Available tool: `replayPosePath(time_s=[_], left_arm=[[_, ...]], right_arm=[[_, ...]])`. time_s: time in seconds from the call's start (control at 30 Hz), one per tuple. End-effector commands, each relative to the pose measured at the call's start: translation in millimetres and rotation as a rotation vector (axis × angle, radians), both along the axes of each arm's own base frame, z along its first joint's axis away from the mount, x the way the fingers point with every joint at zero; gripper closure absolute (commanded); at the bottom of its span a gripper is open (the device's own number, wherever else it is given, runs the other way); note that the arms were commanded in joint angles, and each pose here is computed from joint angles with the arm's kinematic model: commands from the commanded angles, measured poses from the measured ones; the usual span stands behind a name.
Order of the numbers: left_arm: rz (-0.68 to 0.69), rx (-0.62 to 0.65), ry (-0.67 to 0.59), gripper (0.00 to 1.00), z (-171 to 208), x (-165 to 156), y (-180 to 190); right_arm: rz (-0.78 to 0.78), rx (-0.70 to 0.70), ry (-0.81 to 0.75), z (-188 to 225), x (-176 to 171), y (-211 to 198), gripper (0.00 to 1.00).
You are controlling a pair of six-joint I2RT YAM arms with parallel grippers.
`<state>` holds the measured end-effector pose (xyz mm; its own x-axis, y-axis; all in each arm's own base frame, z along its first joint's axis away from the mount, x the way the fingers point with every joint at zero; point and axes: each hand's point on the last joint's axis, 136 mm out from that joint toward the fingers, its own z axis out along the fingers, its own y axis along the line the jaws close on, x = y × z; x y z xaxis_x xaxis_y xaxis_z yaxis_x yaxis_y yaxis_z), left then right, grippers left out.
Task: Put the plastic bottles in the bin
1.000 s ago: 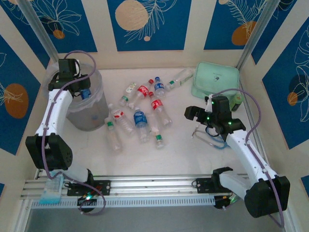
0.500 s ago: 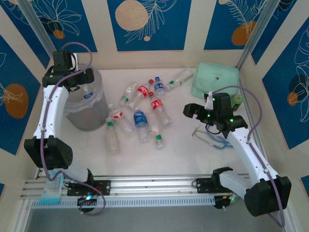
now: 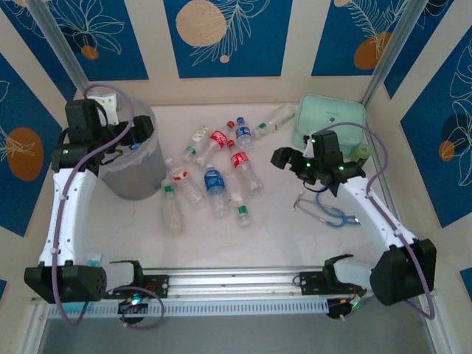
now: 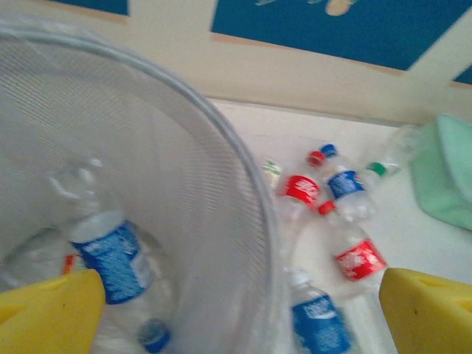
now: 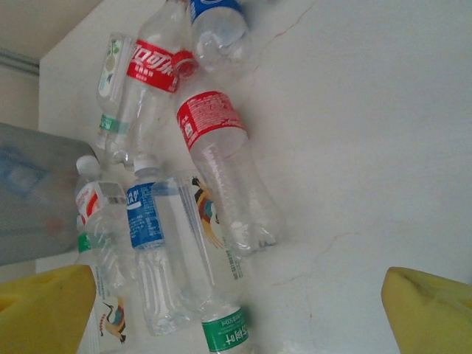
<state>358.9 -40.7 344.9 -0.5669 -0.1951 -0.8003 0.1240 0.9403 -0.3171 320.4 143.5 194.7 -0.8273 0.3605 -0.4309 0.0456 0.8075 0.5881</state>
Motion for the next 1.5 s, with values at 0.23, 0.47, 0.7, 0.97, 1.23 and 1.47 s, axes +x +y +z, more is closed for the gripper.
replayPosePath(time_s=[0.23,0.47,0.7,0.97,1.23,1.47], left_arm=[[-0.012,0.020,-0.018,0.06,3.4,-79.1,-28.4],[-0.058,-0.159,-0.026,0.10,-18.8,-103.1,-62.5],[-0.133,-0.107,0.028,0.10,-44.1,-102.7,-101.6],[-0.187,-0.095,0.051,0.09,-61.3,-87.4,-131.9],[-0.183,-0.105,0.069,0.08,-69.2,-81.1,-138.7],[-0.282,-0.309,0.001,0.03,-49.1,-74.4,-172.8]], right_arm=[[0.376,-0.303,0.068,-38.5,11.5,34.1,0.14],[0.527,-0.399,0.138,-81.0,10.9,80.1,0.17],[0.482,-0.476,0.191,-112.6,32.0,81.2,0.30],[0.489,-0.437,0.226,-136.4,38.6,81.4,0.24],[0.490,-0.405,0.255,-136.4,31.9,67.2,0.42],[0.538,-0.379,0.159,-80.0,3.9,61.5,0.54]])
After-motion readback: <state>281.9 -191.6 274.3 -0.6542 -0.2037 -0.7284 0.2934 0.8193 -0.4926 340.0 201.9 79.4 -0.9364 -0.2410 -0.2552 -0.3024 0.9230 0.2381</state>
